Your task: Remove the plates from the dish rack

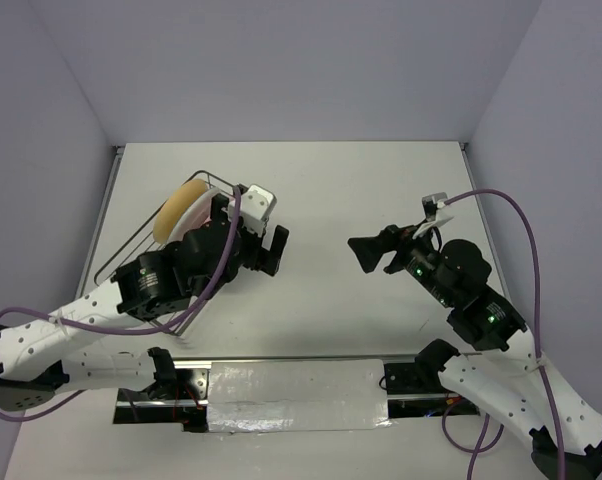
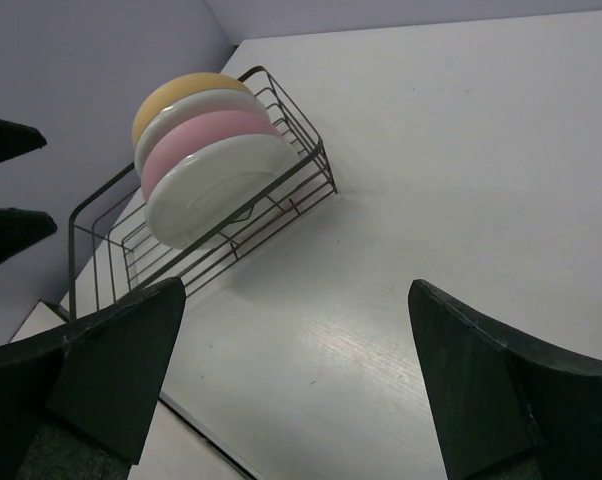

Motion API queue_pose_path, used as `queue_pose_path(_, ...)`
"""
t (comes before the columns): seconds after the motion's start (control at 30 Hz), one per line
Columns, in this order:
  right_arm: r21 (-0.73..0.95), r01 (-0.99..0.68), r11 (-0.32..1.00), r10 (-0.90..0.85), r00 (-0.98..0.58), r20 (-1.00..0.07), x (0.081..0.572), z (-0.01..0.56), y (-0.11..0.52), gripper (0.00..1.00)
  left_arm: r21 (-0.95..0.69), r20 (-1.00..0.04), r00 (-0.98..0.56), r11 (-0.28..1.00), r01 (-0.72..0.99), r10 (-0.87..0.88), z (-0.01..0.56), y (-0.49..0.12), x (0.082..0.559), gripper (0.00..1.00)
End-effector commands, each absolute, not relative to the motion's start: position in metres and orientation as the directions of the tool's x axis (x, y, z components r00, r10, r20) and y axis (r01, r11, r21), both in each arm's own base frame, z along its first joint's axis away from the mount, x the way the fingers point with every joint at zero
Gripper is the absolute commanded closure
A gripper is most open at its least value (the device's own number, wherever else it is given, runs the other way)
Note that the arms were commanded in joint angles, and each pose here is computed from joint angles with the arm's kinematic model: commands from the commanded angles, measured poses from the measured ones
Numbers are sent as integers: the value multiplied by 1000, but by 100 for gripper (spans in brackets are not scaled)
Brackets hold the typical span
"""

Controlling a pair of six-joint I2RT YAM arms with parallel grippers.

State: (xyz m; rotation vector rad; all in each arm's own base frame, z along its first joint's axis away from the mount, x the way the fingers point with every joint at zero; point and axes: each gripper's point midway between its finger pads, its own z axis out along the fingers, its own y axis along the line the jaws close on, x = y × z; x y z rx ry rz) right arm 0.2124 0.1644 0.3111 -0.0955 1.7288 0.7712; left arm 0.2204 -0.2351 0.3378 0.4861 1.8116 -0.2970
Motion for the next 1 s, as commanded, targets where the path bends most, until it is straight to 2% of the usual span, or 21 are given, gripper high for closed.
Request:
queue_pose_path(0.0,436,-456,776,328,-297,-896,217,314,167,0,31,-963,-223,885,464,151,359,-230,223,1)
queue_pose_path(0.17,425,-490,762,344,-250,-905,211,319,164,0,63,-955,-236,898,435,182,366,-213,238,4)
queue_pose_path(0.2,422,-492,762,348,-239,-906,210,318,163,0,56,-946,-258,880,472,199,362,-219,241,5)
queue_pose_path(0.3,415,-482,772,369,-192,-909,211,320,156,0,32,-917,-346,902,431,197,361,-193,283,11)
queue_pose_path(0.37,411,-459,788,369,-182,-911,213,317,150,0,86,-843,-450,899,429,296,329,-187,298,16)
queue_pose_path(0.43,413,-408,814,379,-166,-911,217,316,140,0,115,-799,-494,894,433,342,323,-183,304,17)
queue_pose_path(0.47,417,-398,817,384,-164,-909,218,316,139,0,139,-730,-551,878,458,404,301,-184,304,20)
queue_pose_path(0.57,414,-398,818,376,-174,-910,219,314,140,0,141,-695,-566,856,497,443,291,-193,308,25)
queue_pose_path(0.7,410,-418,811,364,-189,-912,218,312,146,0,136,-645,-599,842,521,475,268,-196,311,24)
queue_pose_path(0.77,407,-417,813,355,-199,-913,219,311,147,0,135,-607,-625,838,528,491,254,-197,311,27)
queue_pose_path(0.97,406,-436,803,350,-206,-914,217,312,150,0,228,-514,-683,850,475,519,228,-173,312,32)
